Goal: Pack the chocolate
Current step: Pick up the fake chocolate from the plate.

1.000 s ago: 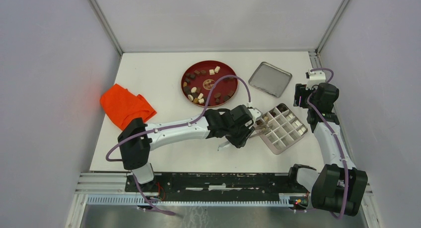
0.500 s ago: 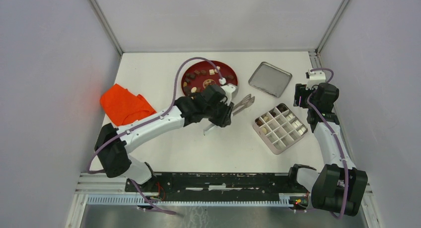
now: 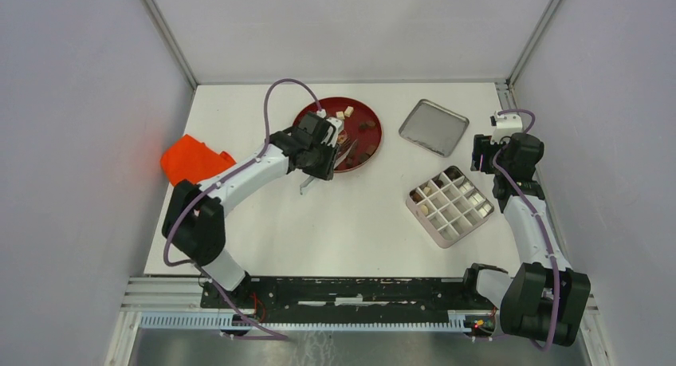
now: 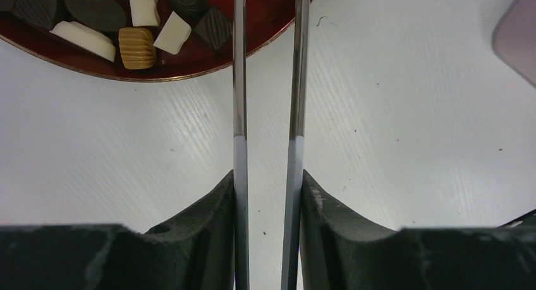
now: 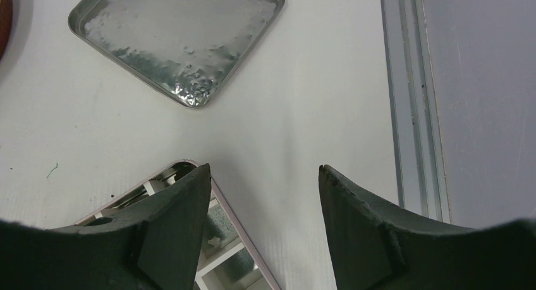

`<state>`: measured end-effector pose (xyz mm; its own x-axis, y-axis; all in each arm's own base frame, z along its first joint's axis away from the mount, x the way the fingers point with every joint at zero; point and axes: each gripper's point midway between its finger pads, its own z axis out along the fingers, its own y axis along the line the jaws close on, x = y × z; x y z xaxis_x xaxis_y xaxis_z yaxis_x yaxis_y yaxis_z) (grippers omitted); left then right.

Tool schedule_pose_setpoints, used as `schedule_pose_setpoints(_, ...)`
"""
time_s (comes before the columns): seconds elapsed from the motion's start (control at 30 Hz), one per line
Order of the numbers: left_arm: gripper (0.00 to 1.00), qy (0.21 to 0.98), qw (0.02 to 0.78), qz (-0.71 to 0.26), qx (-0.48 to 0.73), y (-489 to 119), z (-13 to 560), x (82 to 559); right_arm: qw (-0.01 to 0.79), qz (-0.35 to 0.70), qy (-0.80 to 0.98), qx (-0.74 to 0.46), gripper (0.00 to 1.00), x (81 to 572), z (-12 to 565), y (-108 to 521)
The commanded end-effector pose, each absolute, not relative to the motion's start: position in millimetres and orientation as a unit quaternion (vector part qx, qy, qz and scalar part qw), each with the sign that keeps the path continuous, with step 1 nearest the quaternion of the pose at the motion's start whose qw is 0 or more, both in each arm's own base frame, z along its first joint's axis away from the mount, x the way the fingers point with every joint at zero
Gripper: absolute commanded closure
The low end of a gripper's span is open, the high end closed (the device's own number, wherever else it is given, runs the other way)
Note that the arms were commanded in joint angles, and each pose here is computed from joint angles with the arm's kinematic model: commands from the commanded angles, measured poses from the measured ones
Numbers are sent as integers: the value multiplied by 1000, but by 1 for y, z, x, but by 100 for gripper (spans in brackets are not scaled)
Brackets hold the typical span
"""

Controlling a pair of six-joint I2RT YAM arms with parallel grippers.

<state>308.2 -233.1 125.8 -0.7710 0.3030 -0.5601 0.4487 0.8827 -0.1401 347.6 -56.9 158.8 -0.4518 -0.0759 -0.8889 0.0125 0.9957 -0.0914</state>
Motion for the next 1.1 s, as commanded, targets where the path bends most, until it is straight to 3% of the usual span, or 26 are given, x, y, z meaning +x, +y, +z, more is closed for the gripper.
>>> schedule_pose_setpoints(0.0, 59, 917, 281, -108, 261, -233, 132, 326, 532, -44, 845, -27, 31, 352, 165, -56)
schedule_pose_setpoints(1.07, 55, 929, 229, -72, 281, -230, 112, 341, 533, -41, 844, -30, 31, 352, 167, -54)
